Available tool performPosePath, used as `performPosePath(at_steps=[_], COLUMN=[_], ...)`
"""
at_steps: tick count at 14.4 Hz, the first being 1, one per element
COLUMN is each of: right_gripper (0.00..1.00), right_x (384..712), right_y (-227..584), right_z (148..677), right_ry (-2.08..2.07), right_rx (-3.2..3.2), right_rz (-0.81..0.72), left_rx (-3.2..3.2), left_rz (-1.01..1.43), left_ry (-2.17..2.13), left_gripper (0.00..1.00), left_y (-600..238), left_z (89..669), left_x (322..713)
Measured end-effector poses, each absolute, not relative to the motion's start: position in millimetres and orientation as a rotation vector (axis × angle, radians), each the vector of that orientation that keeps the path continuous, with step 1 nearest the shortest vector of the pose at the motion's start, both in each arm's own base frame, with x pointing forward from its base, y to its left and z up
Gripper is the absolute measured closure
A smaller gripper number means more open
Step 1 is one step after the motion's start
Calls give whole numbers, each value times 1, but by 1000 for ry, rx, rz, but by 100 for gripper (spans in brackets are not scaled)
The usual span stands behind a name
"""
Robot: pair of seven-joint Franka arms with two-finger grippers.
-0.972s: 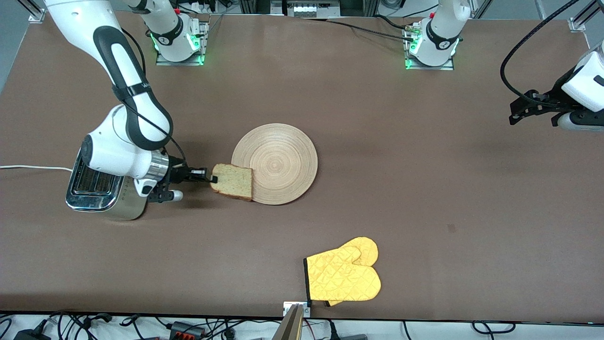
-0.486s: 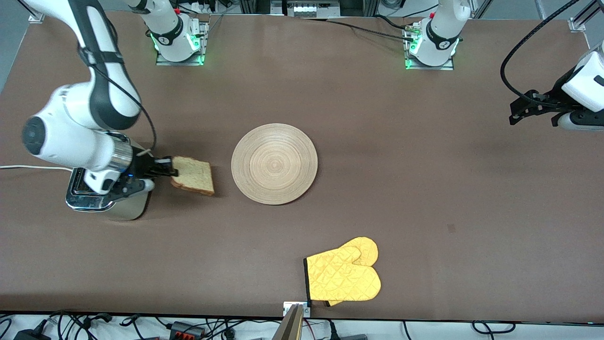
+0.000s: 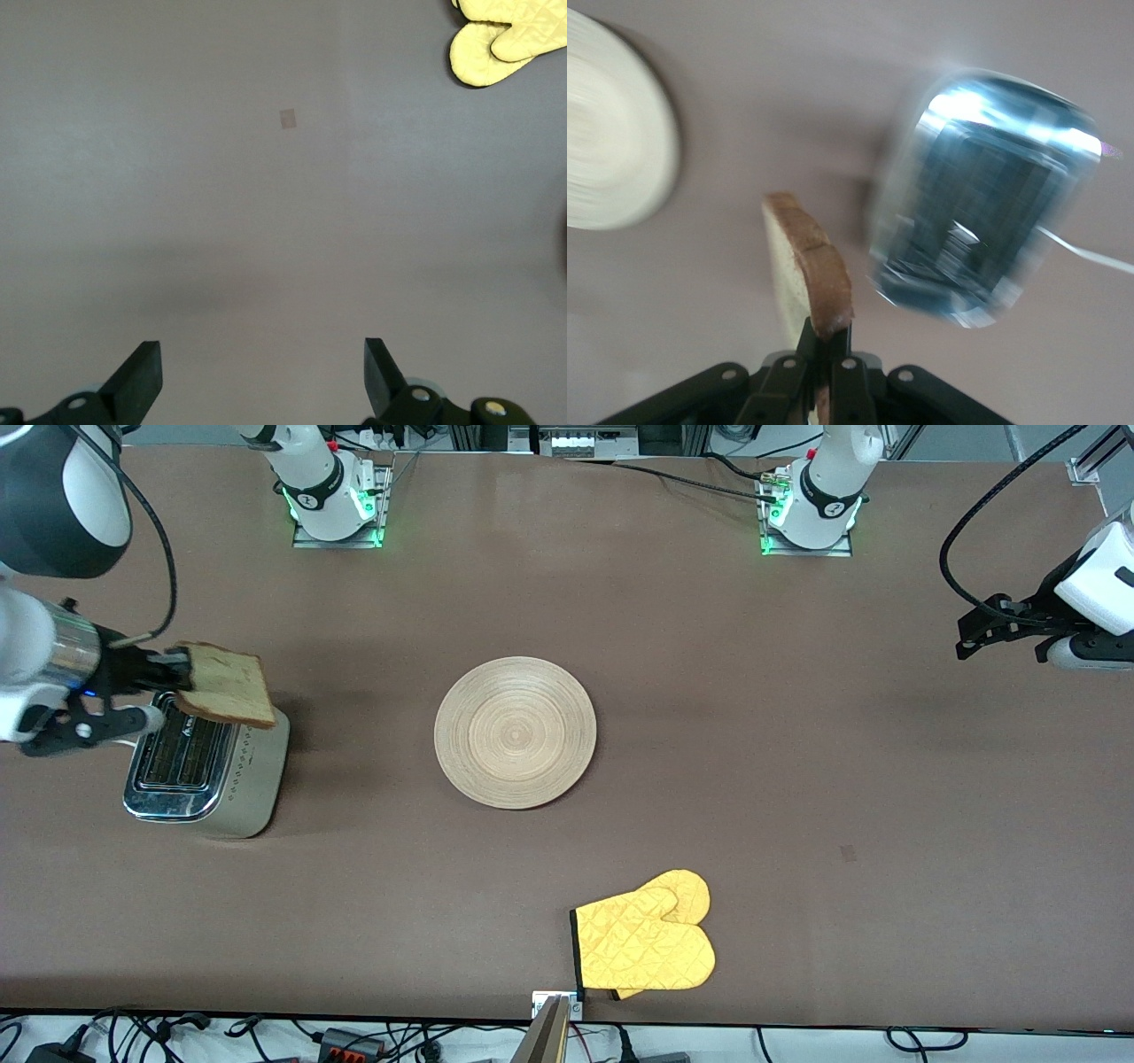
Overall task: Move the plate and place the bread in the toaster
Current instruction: 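Carry the bread with the right gripper above the toaster slot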
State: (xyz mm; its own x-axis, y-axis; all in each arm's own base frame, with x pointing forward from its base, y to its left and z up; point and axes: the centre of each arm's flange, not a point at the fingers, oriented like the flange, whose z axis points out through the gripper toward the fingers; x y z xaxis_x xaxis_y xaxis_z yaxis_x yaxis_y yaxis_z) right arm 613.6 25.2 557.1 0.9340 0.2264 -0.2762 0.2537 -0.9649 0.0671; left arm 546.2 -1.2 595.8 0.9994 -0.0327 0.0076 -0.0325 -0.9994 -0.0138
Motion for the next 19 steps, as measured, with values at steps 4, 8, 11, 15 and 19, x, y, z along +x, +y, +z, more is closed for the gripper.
performPosePath(at_steps=[4,8,11,15,19], right_gripper=[93,93,93,93,93], right_x=[625,652,661,671,677], right_y=[-35,-46,-32,-17,-12], right_z=[564,542,523,500,492], right_ry=[202,81,-80,-193,-215], right_rx=[2780,2731,2734,2730,2749], right_rz=[-432,-455,-449,-442,-415], left_rx=[-3127,-3127,-3127,-3127,-3128], left_rz=[-12,-12,-12,-7,11], left_ry=[51,51,51,50,46], left_gripper=[0,0,0,0,0], left_y=[-1,-1,-1,-1,0], left_z=[596,596,596,596,595], left_x=[546,546,546,546,545])
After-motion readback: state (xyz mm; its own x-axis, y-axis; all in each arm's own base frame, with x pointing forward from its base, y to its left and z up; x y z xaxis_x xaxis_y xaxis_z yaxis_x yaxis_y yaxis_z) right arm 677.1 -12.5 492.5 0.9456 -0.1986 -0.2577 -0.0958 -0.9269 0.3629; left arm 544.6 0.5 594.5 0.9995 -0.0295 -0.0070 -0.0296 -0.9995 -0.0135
